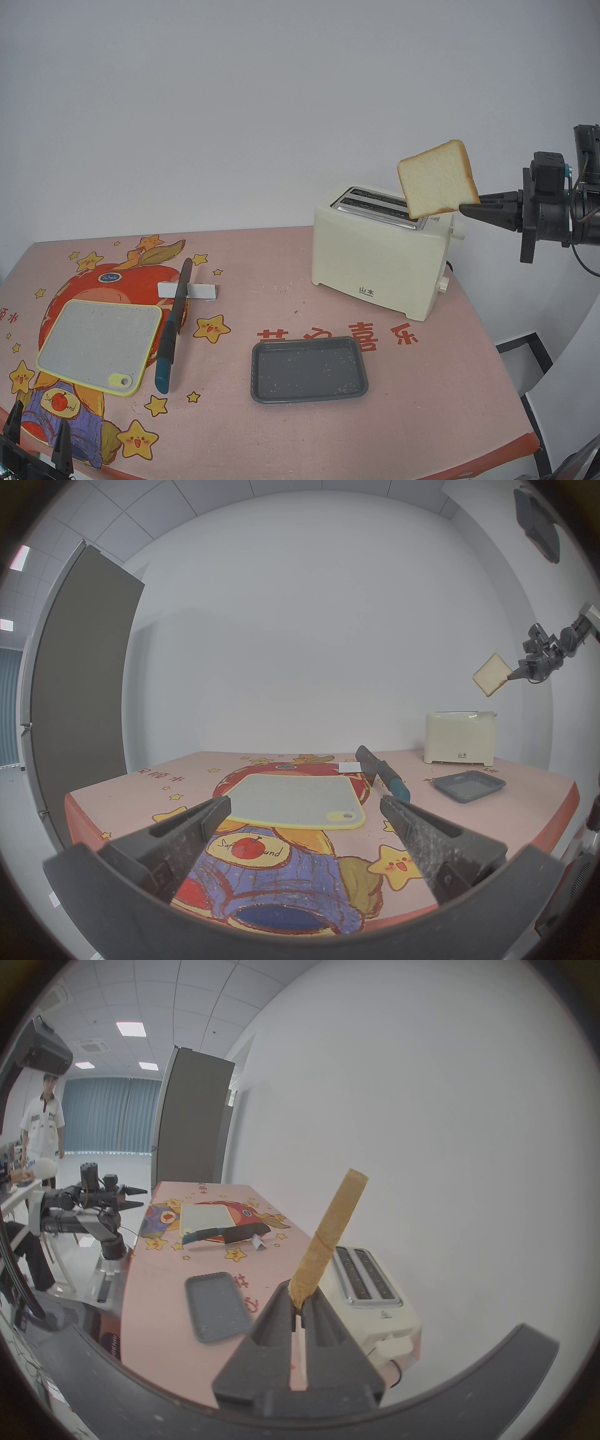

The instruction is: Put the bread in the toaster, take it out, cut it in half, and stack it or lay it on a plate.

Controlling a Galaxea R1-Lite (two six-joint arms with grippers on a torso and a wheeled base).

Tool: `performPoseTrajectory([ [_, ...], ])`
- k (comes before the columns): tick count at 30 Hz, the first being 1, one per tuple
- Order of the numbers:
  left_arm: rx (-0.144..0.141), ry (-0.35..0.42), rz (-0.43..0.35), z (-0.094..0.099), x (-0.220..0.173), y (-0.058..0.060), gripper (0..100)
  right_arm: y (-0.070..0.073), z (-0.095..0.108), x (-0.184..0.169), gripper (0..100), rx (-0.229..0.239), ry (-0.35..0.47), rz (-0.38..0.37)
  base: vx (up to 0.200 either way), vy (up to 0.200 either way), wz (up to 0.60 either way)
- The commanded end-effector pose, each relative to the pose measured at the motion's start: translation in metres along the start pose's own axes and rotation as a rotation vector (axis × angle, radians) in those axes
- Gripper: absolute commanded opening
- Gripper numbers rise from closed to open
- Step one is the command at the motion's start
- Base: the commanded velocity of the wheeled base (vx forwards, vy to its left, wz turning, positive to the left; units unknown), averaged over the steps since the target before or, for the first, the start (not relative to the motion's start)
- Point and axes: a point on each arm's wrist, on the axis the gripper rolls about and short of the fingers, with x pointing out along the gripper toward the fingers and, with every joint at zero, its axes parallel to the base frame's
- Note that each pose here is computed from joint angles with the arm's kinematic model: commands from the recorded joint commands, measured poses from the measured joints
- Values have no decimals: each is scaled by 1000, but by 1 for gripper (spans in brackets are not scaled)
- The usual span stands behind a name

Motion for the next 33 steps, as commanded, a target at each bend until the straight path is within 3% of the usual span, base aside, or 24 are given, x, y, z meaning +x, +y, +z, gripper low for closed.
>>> performPoseTrajectory([
  [1, 1, 1, 0, -5, 0, 0, 100, -20, -9, 18, 0, 9, 21, 2, 0, 0, 0],
  [15, -1, 1, 0, -5, 0, 0, 100, -38, -5, 32, 0, -26, 26, 3, 0, 0, 0],
  [22, 1, 1, 0, -5, 0, 0, 100, -55, -9, 43, 0, -123, 76, 23, 0, 0, 0],
  [28, -1, 1, 0, -5, 0, 0, 100, -57, -14, 47, 0, -143, 85, 29, 0, 0, 0],
  [33, 1, 1, 0, -5, 0, 0, 100, -57, -21, 47, 0, -130, 103, 35, 0, 0, 0],
])
